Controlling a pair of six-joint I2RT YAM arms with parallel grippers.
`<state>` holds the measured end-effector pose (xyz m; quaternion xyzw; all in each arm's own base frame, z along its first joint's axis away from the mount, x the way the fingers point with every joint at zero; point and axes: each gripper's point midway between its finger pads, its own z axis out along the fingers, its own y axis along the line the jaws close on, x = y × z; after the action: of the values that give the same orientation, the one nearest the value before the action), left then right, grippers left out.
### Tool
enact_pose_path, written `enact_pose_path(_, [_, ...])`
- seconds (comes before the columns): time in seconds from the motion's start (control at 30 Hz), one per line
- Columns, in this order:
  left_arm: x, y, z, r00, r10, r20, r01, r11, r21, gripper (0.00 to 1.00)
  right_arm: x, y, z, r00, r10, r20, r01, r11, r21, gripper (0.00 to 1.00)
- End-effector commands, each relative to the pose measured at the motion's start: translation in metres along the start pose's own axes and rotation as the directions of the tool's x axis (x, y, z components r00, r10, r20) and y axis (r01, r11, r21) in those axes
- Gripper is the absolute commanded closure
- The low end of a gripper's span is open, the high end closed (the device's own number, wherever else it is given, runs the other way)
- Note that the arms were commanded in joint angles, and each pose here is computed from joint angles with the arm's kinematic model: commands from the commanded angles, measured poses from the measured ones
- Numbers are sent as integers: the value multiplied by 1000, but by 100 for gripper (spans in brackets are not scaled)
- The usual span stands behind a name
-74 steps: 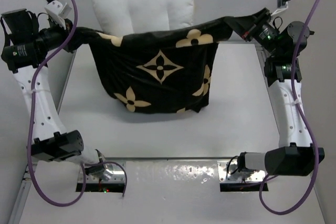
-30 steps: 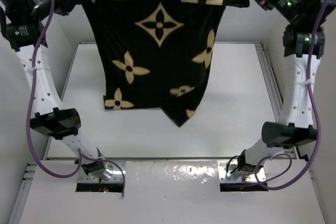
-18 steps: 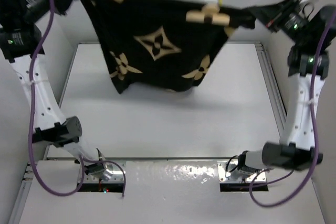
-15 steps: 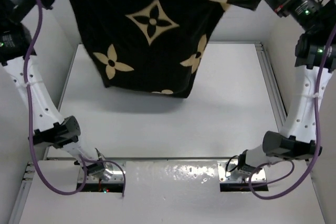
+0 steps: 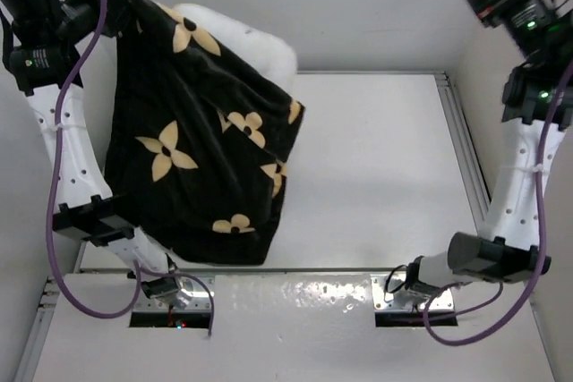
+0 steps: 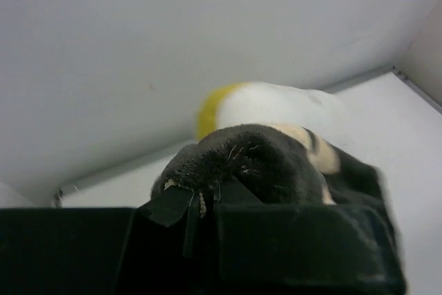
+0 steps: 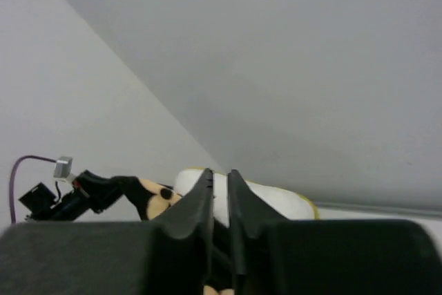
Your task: Put the pillow into the pillowcase
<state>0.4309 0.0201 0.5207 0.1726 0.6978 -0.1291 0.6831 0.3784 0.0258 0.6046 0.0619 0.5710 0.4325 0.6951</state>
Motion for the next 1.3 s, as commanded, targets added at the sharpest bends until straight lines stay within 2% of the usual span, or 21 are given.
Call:
enact_pose_path(0.0, [-68,-72,-61,941,246,231,-264,963,51,100,93,-2,-15,982,65,-179,-64,998,13,82])
enact_pose_path(0.03, [-30,-99,-71,947,242,211,-272,953,130,100,147,-6,-19,959,100,-265,-94,995,37,76])
enact_pose_path(0.07, [-16,-110,-75,951,239,196,-272,948,164,100,169,-12,-36,961,40,-273,-25,998,56,70])
enact_pose_path(0.1, [-6,-121,-79,950,253,180,-287,937,198,100,242,-49,-50,928,108,-356,-51,985,167,59])
enact_pose_path(0.17, [15,-131,-83,976,198,87,-214,945,247,100,286,-63,-69,900,156,-407,-73,975,212,49])
enact_pose_path(0.2, [12,-138,-86,967,237,96,-254,929,268,100,323,-63,-77,874,174,-454,-89,975,203,41])
enact_pose_path(0.3, [9,-160,-96,960,255,110,-278,906,319,100,387,-60,-74,829,165,-534,-86,982,170,30])
enact_pose_path(0.4, [9,-174,-104,957,266,120,-291,891,349,100,425,-62,-48,784,213,-583,-150,976,155,20])
enact_pose_path(0.47, [18,-179,-108,961,262,88,-276,890,362,100,439,-55,-33,751,273,-601,-242,961,135,16])
enact_pose_path(0.6, [38,-189,-115,956,287,59,-288,878,383,100,469,-57,8,717,325,-616,-318,940,125,13])
enact_pose_path(0.63, [38,-190,-119,954,294,59,-295,880,372,100,495,-68,9,679,354,-643,-330,930,164,13])
enact_pose_path(0.7, [40,-193,-121,952,301,53,-298,877,378,100,505,-55,27,664,370,-650,-369,918,146,9])
enact_pose_path(0.73, [40,-194,-123,953,300,46,-294,879,375,100,524,-67,31,642,400,-653,-374,908,189,9])
enact_pose_path(0.8, [35,-196,-126,951,305,53,-302,877,374,100,533,-79,48,662,441,-606,-371,895,246,9])
enact_pose_path(0.9, [25,-195,-125,951,303,64,-305,882,359,100,554,-117,49,631,561,-536,-421,828,370,9])
enact_pose_path(0.97, [22,-194,-123,954,294,59,-295,886,358,100,569,-140,30,618,596,-512,-411,801,435,9])
enact_pose_path(1.03, [25,-194,-118,961,272,44,-269,889,370,100,574,-156,15,641,548,-538,-340,830,441,8])
enact_pose_path(1.13, [28,-193,-112,966,256,43,-254,894,368,100,574,-165,-17,631,513,-582,-284,851,442,7])
enact_pose_path(1.17, [29,-193,-111,967,252,42,-250,896,367,100,581,-171,-43,611,529,-589,-273,839,470,7])
enact_pose_path(1.2, [28,-192,-110,967,252,41,-250,897,364,100,561,-168,-40,647,515,-562,-299,849,435,7])
enact_pose_path(1.27, [28,-191,-107,967,253,41,-250,898,362,100,561,-179,-72,634,548,-545,-304,825,475,7])
